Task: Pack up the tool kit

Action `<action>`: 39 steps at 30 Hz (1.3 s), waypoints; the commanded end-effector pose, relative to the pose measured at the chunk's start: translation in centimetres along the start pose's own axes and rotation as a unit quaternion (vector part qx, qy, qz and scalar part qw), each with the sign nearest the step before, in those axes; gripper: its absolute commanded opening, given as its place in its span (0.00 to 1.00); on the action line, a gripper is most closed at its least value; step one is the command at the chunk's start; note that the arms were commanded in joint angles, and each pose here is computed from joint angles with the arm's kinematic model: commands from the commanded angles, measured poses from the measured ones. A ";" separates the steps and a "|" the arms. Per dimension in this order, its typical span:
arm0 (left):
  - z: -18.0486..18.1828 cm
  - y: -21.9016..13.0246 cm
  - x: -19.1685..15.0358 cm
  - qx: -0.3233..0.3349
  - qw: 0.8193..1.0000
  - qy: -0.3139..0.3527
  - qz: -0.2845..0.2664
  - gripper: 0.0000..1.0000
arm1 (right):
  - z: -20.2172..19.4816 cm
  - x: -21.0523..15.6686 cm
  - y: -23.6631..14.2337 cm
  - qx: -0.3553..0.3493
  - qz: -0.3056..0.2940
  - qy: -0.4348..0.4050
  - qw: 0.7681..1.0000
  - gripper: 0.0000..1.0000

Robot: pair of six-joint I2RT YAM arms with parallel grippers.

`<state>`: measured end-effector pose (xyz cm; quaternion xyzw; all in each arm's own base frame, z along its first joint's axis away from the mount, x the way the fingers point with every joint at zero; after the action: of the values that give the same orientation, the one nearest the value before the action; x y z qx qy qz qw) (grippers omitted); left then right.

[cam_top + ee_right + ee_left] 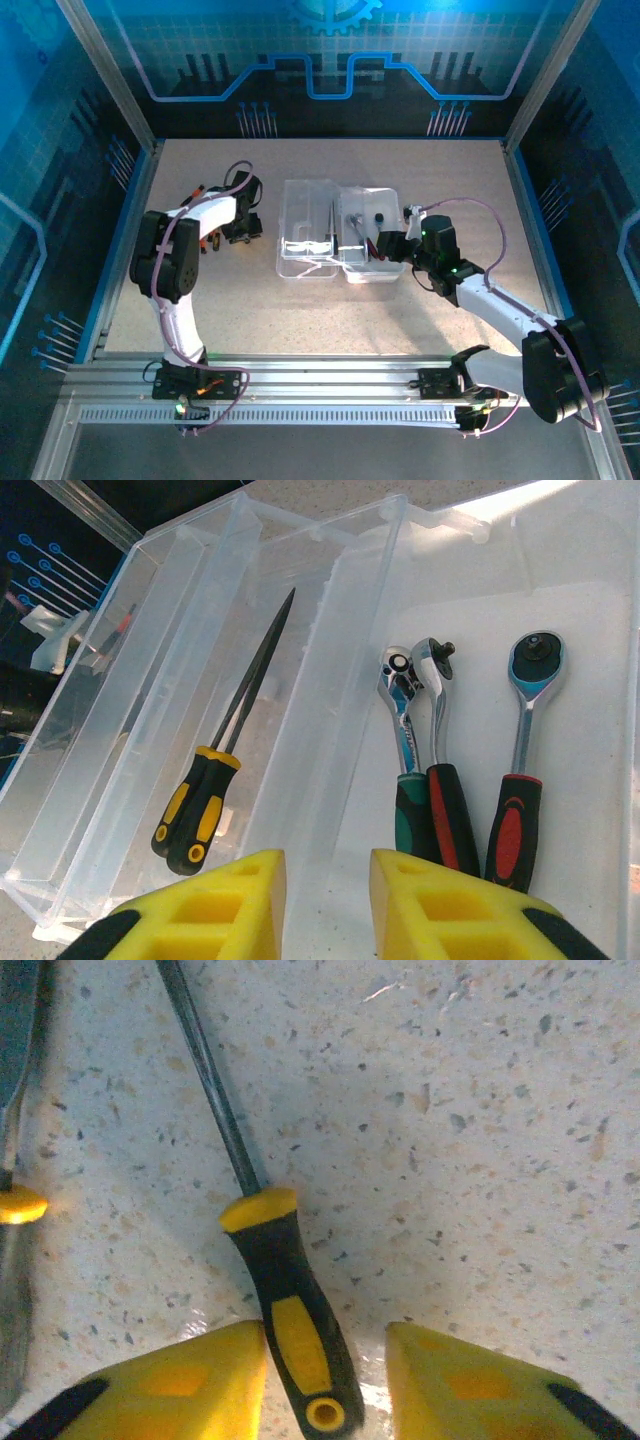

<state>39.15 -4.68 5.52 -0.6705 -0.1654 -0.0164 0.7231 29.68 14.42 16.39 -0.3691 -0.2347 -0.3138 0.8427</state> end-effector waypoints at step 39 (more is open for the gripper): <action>-16.4 -21.2 -6.6 -0.229 0.937 0.184 -0.191 0.01 | -0.7 3.1 -0.7 0.029 -0.022 0.085 0.996 0.44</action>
<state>30.95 -21.22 21.86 -0.7468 -0.1516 -0.2861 0.5810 30.67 11.98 16.09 -0.3451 -0.1737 -0.3535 0.8519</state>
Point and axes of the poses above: each hand's point on the last joint's axis, 136 mm out from that joint toward the fingers, its own y axis out along the fingers, its own z axis along the line the jaws close on, x = y × z, the point moved 4 cm from there along -y, back along the fingers, and after that the axes turned 8 degrees about y, right-handed, at the moved point
